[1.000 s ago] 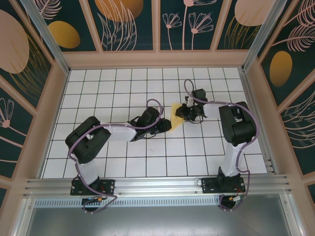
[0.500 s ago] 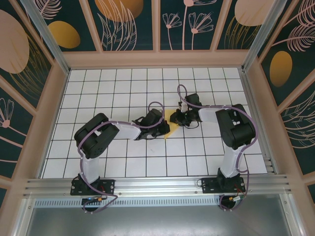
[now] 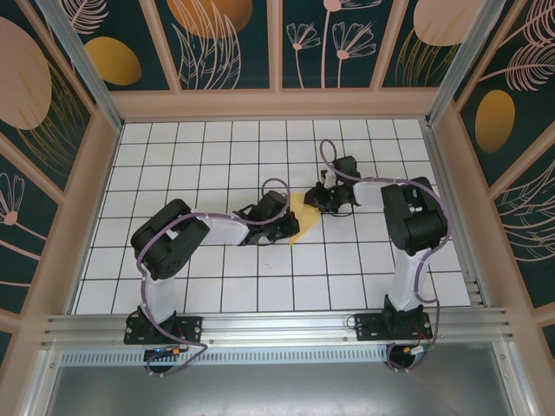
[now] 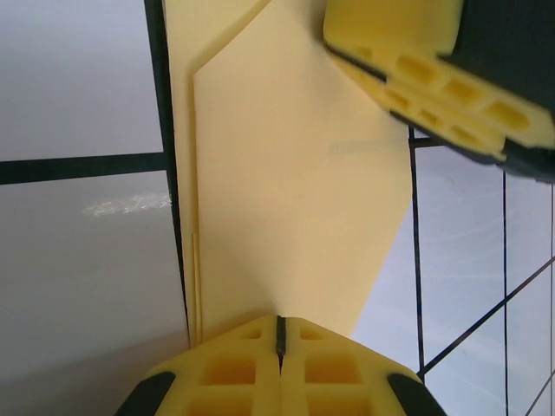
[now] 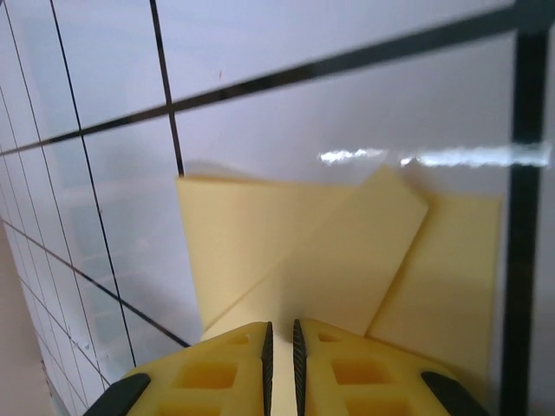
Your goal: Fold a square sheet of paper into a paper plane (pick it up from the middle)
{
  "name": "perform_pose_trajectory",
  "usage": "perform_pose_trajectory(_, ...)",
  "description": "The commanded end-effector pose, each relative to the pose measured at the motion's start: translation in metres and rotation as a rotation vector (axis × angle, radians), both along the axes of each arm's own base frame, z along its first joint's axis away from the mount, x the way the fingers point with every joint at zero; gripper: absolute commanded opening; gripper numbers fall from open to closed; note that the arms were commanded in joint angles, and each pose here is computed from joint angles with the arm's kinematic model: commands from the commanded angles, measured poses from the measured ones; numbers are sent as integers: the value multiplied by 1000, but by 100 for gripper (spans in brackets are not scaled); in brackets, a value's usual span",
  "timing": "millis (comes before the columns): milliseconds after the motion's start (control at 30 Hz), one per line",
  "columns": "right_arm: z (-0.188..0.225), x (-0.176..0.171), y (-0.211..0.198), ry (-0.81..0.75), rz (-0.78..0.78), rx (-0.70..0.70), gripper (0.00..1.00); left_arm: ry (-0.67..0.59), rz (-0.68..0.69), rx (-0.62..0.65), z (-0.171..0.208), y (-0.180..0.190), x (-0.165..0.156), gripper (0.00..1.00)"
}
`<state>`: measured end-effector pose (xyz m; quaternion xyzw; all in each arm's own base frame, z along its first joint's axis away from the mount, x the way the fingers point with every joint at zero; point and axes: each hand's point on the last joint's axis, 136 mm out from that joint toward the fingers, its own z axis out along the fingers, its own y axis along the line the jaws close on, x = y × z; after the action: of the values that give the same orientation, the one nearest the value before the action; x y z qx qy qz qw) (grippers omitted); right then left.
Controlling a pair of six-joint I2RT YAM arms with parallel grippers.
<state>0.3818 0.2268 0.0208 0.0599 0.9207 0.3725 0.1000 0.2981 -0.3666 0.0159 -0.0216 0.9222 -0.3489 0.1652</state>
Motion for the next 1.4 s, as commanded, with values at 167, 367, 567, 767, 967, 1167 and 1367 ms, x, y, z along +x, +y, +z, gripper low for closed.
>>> perform_pose_trajectory(167,-8,51,-35,-51,-137,-116,16,137,-25,148,-45,29,-30,1)
perform_pose_trajectory(367,9,75,-42,-92,-173,-117,18,116,-32,139,-37,26,-26,4)
perform_pose_trajectory(567,40,60,-41,-144,-158,-81,34,4,-26,40,7,9,-7,18)
perform_pose_trajectory(767,51,17,-30,-126,-90,-5,43,-148,35,-86,68,2,18,33)
perform_pose_trajectory(967,47,-9,-12,-82,-30,30,45,-131,118,-66,57,23,27,37)
perform_pose_trajectory(1167,34,-13,-5,-48,-28,11,45,-107,137,-59,48,32,27,43)
perform_pose_trajectory(1367,19,-13,-9,-14,-53,-35,46,-86,159,-44,41,41,28,46)
